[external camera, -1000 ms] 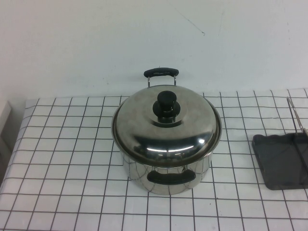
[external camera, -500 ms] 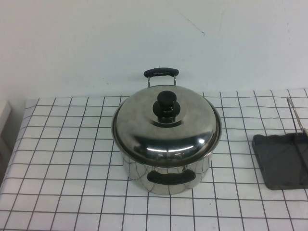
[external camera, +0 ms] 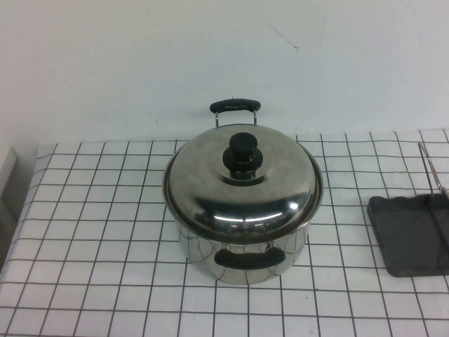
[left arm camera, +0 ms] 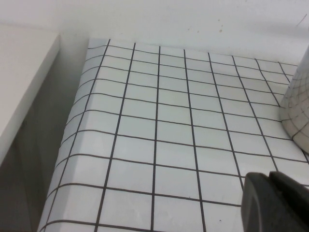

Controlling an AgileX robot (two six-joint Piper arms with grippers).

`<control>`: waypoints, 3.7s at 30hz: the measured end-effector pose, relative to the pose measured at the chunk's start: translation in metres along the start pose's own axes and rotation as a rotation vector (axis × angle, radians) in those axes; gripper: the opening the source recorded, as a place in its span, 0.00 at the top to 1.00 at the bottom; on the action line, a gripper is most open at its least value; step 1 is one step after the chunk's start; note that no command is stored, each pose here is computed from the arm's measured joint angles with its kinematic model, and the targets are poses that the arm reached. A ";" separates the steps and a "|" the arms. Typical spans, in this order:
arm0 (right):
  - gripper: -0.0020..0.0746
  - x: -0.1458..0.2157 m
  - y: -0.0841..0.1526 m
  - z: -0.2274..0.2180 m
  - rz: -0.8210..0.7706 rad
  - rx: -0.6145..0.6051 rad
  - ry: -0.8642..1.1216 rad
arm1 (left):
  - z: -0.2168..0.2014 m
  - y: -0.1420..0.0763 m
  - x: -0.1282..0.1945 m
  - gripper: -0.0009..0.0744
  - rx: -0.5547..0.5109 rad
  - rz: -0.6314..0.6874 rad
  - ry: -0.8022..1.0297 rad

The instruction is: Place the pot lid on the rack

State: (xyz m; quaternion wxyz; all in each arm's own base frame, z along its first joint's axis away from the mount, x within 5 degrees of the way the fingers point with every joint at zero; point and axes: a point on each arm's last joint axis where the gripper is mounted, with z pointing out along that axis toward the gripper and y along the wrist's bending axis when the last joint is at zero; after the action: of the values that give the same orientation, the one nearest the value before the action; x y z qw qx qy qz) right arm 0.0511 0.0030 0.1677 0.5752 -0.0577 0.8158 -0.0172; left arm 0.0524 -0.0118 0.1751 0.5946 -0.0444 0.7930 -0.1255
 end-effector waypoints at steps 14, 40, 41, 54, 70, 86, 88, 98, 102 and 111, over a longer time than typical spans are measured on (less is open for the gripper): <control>0.98 0.000 0.000 0.000 0.000 0.000 0.000 | 0.000 0.000 0.000 0.99 0.006 -0.014 -0.006; 0.98 0.000 0.000 0.000 0.000 0.000 0.000 | -0.001 -0.007 -0.013 0.99 0.081 -0.012 -0.153; 0.98 0.000 0.000 0.000 0.000 0.000 0.000 | -0.001 -0.007 -0.013 0.99 0.083 0.001 -0.147; 0.98 0.000 0.000 0.000 0.000 0.000 0.000 | -0.002 -0.009 -0.015 0.99 0.111 -0.143 -0.173; 0.98 0.000 0.000 0.000 0.000 0.000 0.000 | -0.009 0.022 -0.033 0.99 -0.027 -1.023 -0.474; 0.98 0.000 0.000 0.000 0.000 0.000 0.002 | -0.009 -0.049 -0.121 0.99 0.219 0.275 -0.142; 0.98 0.000 0.000 0.000 0.000 0.000 0.002 | 0.001 -0.053 -0.134 0.99 0.240 0.377 -0.110; 0.98 0.000 0.000 0.000 0.000 0.000 0.002 | 0.070 -0.090 -0.182 0.99 0.575 0.583 -0.065; 0.98 0.000 0.000 0.000 0.000 0.000 0.002 | 0.092 -0.108 -0.183 0.99 0.641 0.572 -0.055; 0.98 0.000 0.000 0.000 0.000 0.000 0.002 | 0.140 -0.155 -0.147 0.99 0.549 0.552 0.067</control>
State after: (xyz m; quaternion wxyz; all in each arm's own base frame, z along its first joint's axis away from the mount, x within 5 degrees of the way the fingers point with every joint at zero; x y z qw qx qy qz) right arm 0.0511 0.0030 0.1675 0.5745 -0.0578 0.8163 -0.0172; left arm 0.2163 -0.1496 0.3147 0.5696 0.3356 0.7308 -0.1699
